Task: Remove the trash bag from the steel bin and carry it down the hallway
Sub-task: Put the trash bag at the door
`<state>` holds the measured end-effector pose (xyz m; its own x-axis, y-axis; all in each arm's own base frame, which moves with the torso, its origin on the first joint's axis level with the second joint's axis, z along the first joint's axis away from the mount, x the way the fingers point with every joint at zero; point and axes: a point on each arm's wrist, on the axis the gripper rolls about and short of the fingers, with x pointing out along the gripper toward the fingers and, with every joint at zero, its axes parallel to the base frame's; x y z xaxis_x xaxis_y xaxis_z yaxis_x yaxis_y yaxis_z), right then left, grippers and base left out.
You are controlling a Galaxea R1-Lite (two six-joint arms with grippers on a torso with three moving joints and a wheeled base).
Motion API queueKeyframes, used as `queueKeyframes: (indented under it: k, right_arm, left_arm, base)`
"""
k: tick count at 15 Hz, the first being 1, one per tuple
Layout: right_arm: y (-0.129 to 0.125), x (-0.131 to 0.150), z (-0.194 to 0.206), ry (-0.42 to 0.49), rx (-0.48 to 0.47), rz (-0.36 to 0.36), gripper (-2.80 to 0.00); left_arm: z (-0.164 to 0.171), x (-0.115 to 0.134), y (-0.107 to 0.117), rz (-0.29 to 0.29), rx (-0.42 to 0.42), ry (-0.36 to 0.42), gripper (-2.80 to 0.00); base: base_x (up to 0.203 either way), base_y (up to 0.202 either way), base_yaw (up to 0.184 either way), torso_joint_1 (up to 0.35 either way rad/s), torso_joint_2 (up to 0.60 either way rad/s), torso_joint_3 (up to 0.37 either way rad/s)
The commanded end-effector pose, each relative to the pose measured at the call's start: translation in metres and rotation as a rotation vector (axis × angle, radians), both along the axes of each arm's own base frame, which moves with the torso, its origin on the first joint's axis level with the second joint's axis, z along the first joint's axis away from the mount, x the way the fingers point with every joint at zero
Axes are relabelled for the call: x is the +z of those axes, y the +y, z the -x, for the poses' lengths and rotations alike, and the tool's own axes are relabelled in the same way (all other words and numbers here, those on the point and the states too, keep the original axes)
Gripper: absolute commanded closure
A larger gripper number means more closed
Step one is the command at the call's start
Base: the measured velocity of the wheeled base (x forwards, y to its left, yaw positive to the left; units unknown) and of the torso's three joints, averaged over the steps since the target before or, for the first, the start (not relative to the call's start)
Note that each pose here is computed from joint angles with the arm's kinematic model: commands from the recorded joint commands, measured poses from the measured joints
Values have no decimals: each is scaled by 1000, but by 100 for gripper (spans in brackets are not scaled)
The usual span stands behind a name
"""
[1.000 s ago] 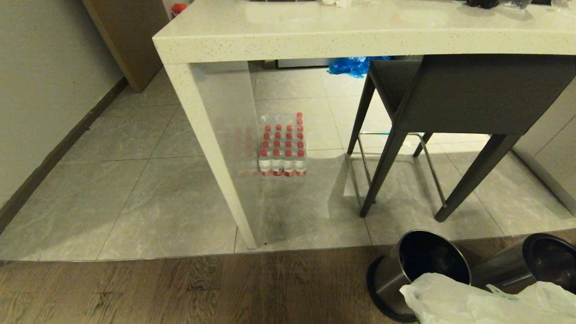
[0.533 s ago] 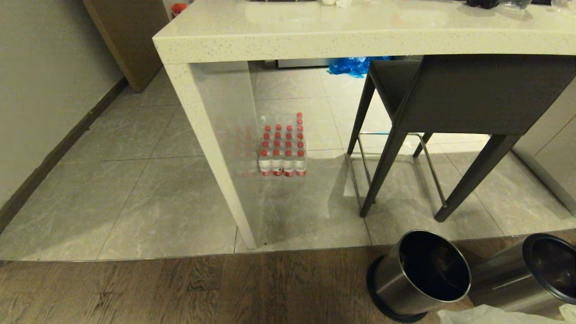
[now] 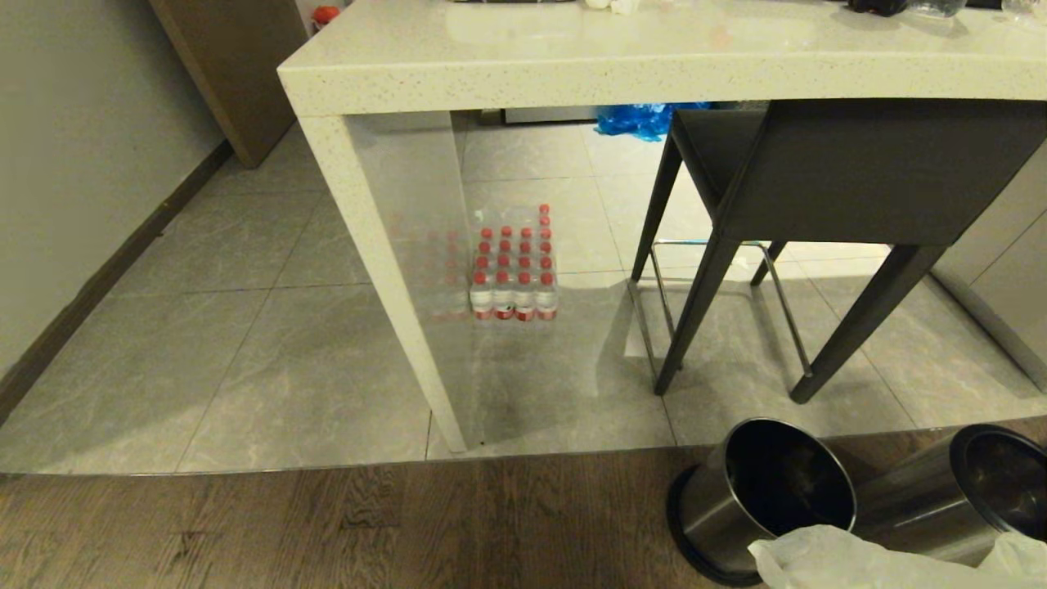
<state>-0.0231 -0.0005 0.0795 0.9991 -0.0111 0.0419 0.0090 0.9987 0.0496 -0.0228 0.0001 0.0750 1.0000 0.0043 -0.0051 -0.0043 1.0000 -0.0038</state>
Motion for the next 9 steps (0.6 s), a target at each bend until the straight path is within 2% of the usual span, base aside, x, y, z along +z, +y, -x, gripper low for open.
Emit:
queueKeyframes:
  k: [1,5,9]
  right_arm:
    - [0,0,0,1,0,0,0]
    - [0,0,0,0,0,0,0]
    - [0,0,0,1,0,0,0]
  left_arm:
    - [0,0,0,1,0,1,0]
    - [0,0,0,7,2,1,0]
    - [0,0,0,7,2,1,0]
  base:
    - [0,0,0,0,0,0]
    - [0,0,0,1,1,21]
    - [0,0,0,2,3,170]
